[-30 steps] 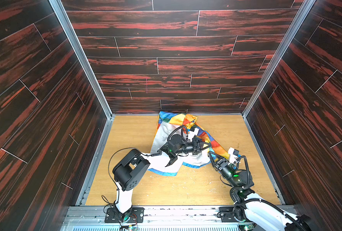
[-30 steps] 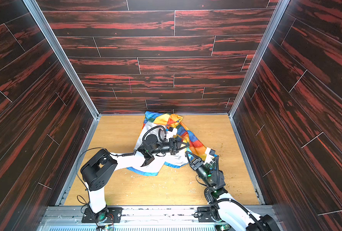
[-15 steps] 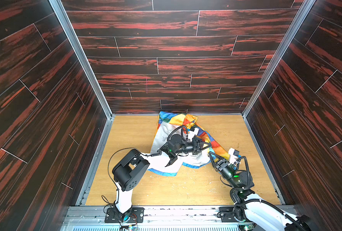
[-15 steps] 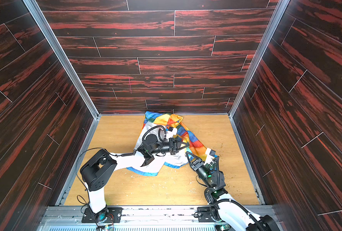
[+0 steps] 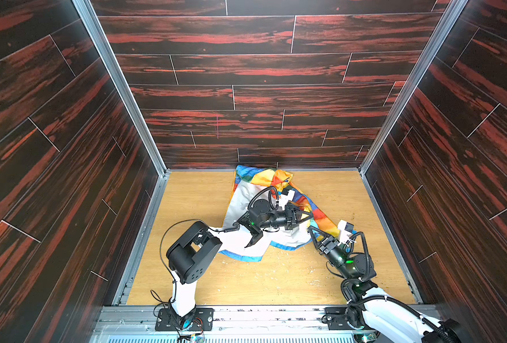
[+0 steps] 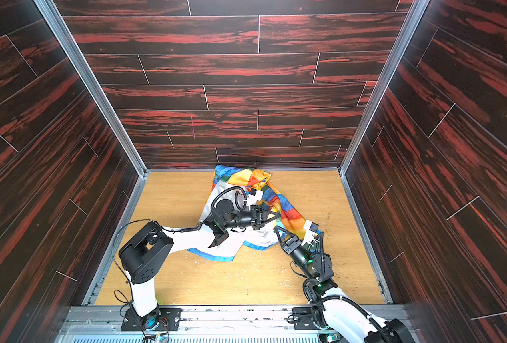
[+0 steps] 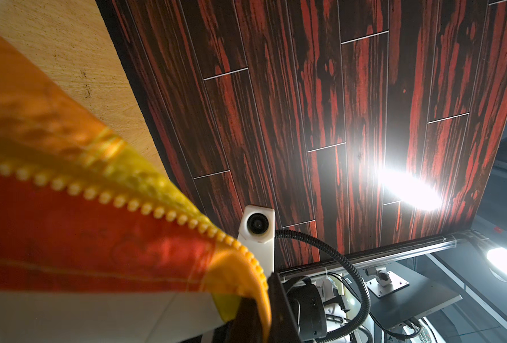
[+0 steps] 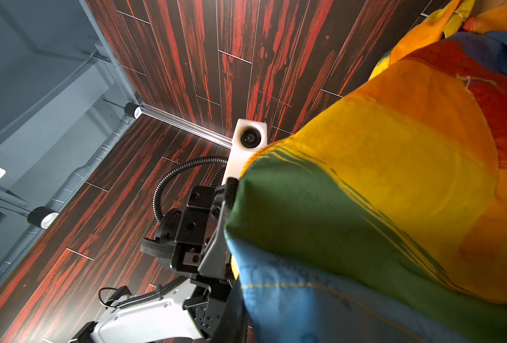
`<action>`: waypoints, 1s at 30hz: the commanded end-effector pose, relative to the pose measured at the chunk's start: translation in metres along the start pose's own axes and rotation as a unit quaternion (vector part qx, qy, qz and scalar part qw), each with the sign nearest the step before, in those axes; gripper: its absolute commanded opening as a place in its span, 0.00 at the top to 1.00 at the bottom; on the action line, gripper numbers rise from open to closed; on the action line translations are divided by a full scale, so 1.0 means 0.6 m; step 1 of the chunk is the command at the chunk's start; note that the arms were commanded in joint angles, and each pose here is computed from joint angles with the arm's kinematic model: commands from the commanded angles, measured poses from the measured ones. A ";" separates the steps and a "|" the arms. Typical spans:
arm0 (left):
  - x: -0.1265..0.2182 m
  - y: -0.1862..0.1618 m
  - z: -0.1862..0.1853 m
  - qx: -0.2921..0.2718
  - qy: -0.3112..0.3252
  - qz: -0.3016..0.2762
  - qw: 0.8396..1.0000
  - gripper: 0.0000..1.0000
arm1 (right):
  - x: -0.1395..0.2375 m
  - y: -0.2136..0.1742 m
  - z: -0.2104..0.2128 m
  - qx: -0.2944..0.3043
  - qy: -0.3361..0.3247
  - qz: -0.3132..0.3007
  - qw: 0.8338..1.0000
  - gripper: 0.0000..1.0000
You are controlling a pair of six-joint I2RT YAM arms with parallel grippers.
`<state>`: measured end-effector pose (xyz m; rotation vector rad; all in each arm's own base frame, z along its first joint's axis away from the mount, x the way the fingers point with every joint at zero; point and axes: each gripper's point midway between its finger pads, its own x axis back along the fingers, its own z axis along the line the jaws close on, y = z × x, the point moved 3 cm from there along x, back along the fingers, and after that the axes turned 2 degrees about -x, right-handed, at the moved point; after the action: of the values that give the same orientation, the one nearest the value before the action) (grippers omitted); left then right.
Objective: Zip up the jacket
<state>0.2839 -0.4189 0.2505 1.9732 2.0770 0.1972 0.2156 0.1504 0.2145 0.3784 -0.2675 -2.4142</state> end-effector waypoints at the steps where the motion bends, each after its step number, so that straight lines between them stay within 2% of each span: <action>1: 0.005 -0.002 -0.050 -0.025 -0.033 0.006 0.999 1.00 | -0.003 0.003 0.016 0.005 0.019 -0.004 1.000 0.82; 21: 0.008 -0.007 -0.041 -0.018 -0.028 0.005 0.999 1.00 | -0.005 0.008 0.019 0.004 0.022 -0.011 1.000 0.81; 30: 0.007 -0.008 -0.037 -0.017 -0.024 0.003 1.000 1.00 | -0.010 0.007 0.026 0.011 0.028 -0.004 1.000 0.89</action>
<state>0.2822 -0.4174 0.2436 1.9911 2.0895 0.1933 0.2170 0.1513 0.2127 0.3707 -0.2729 -2.4126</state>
